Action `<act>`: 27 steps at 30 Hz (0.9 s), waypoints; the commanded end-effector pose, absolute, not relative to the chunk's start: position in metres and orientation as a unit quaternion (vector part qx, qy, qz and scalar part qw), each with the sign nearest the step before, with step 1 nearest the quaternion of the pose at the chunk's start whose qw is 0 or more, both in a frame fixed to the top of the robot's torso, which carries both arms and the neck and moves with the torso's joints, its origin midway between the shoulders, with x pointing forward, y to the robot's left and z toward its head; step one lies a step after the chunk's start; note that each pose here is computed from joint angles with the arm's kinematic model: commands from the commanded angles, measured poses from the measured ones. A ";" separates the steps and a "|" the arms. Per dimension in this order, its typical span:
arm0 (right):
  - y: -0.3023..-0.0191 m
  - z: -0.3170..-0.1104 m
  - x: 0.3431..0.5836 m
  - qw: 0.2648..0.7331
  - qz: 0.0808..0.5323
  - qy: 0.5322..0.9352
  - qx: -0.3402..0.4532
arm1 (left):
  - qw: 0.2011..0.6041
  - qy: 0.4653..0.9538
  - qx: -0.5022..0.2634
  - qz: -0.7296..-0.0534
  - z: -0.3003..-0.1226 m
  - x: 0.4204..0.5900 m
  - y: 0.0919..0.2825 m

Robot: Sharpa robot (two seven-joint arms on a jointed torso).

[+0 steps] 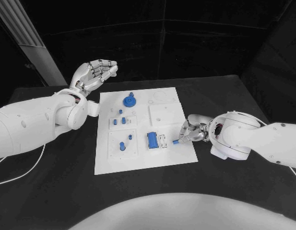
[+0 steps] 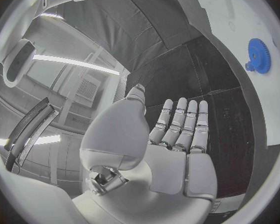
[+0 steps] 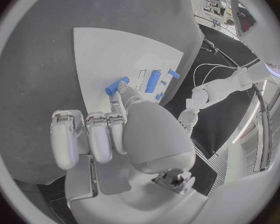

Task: Assemble the parts on the task board

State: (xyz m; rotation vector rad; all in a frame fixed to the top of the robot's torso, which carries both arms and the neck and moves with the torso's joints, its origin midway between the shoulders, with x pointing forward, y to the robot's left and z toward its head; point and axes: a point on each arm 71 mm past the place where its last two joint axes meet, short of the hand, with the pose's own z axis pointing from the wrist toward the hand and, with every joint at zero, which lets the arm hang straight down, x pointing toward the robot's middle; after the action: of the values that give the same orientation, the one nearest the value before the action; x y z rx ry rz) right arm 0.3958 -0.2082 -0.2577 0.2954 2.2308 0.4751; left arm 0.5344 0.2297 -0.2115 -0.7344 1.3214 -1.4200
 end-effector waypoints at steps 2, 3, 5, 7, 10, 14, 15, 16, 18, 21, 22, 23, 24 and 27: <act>-0.207 -0.256 0.398 0.412 0.201 0.879 0.129 | 0.527 0.498 -0.262 -0.637 -0.200 0.531 0.227; -0.207 -0.257 0.398 0.412 0.200 0.880 0.128 | 0.527 0.498 -0.262 -0.637 -0.200 0.531 0.227; -0.205 -0.257 0.399 0.412 0.197 0.881 0.124 | 0.527 0.498 -0.262 -0.637 -0.200 0.531 0.227; -0.204 -0.258 0.400 0.413 0.195 0.882 0.118 | 0.527 0.498 -0.262 -0.637 -0.200 0.531 0.227; -0.201 -0.258 0.400 0.413 0.190 0.885 0.105 | 0.527 0.498 -0.262 -0.637 -0.200 0.531 0.227; -0.199 -0.258 0.400 0.420 0.183 0.885 0.083 | 0.527 0.498 -0.262 -0.637 -0.200 0.531 0.227; -0.198 -0.257 0.400 0.423 0.180 0.885 0.076 | 0.527 0.498 -0.262 -0.637 -0.200 0.531 0.227; -0.198 -0.257 0.400 0.426 0.178 0.884 0.070 | 0.527 0.498 -0.262 -0.637 -0.200 0.531 0.226; -0.197 -0.257 0.400 0.431 0.174 0.883 0.058 | 0.527 0.498 -0.262 -0.637 -0.200 0.531 0.226; -0.195 -0.256 0.401 0.439 0.169 0.882 0.037 | 0.527 0.498 -0.262 -0.637 -0.200 0.531 0.226; -0.195 -0.256 0.401 0.441 0.167 0.881 0.031 | 0.526 0.498 -0.261 -0.637 -0.200 0.531 0.226; -0.194 -0.256 0.401 0.442 0.166 0.881 0.026 | 0.526 0.498 -0.261 -0.637 -0.200 0.531 0.226; -0.194 -0.256 0.401 0.444 0.164 0.881 0.019 | 0.526 0.498 -0.261 -0.638 -0.200 0.531 0.226; -0.191 -0.256 0.401 0.446 0.158 0.881 0.001 | 0.526 0.498 -0.261 -0.638 -0.200 0.531 0.226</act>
State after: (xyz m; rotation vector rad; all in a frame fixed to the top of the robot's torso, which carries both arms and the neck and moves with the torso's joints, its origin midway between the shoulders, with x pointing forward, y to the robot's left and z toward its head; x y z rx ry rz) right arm 0.4009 -0.1927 -0.2569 0.1060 2.1916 0.4323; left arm 0.5345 0.2279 -0.2117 -0.7335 1.3234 -1.4244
